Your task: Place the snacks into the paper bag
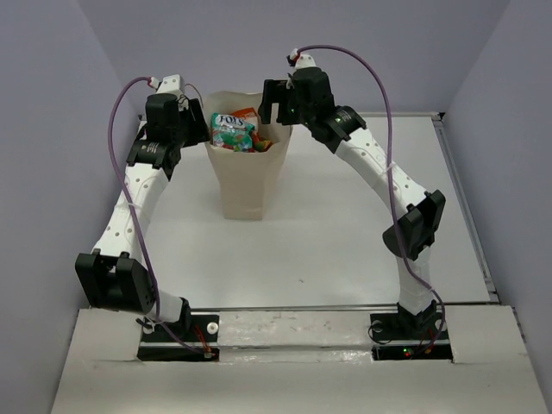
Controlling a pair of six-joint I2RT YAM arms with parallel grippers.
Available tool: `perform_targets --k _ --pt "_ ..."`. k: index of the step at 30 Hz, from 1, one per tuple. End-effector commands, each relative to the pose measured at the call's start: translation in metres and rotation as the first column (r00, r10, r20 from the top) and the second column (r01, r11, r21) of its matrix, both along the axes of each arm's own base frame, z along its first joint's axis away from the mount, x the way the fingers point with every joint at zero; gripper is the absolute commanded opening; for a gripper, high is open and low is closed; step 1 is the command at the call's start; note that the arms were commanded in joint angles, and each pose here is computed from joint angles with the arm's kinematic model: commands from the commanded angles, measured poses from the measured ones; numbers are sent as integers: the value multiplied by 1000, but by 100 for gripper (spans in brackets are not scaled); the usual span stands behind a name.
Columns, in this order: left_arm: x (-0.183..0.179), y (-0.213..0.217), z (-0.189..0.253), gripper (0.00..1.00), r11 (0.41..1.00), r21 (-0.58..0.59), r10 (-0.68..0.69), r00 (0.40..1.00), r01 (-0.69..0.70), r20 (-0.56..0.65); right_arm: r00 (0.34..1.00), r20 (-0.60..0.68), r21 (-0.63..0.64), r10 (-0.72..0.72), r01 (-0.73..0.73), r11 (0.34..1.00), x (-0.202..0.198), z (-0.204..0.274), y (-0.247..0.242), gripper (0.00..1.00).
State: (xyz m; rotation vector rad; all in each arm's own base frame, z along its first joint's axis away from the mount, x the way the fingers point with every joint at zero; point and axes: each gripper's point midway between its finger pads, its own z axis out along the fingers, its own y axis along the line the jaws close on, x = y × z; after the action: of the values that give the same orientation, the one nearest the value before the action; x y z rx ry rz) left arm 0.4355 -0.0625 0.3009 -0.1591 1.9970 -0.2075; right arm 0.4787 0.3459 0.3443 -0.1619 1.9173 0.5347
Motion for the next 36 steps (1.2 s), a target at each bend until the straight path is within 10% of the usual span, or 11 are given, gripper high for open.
perform_targets --k 1,8,20,26,36 --pt "-6 3 37 71 1000 3 5 997 -6 81 995 94 39 -22 18 999 -5 42 -11 94" --pt "-9 -5 53 98 999 -4 -51 993 51 103 992 104 10 -67 67 998 -7 45 -25 100" --pt "-10 -12 73 99 995 -30 -88 988 92 128 990 111 3 -87 88 996 -21 62 -45 100" --pt "-14 -6 102 99 996 8 -87 981 87 171 979 88 -74 182 -176 982 -49 59 -19 100" --pt "-28 63 180 99 973 139 130 938 -183 322 903 366 102 -223 200 975 -68 196 -114 100"
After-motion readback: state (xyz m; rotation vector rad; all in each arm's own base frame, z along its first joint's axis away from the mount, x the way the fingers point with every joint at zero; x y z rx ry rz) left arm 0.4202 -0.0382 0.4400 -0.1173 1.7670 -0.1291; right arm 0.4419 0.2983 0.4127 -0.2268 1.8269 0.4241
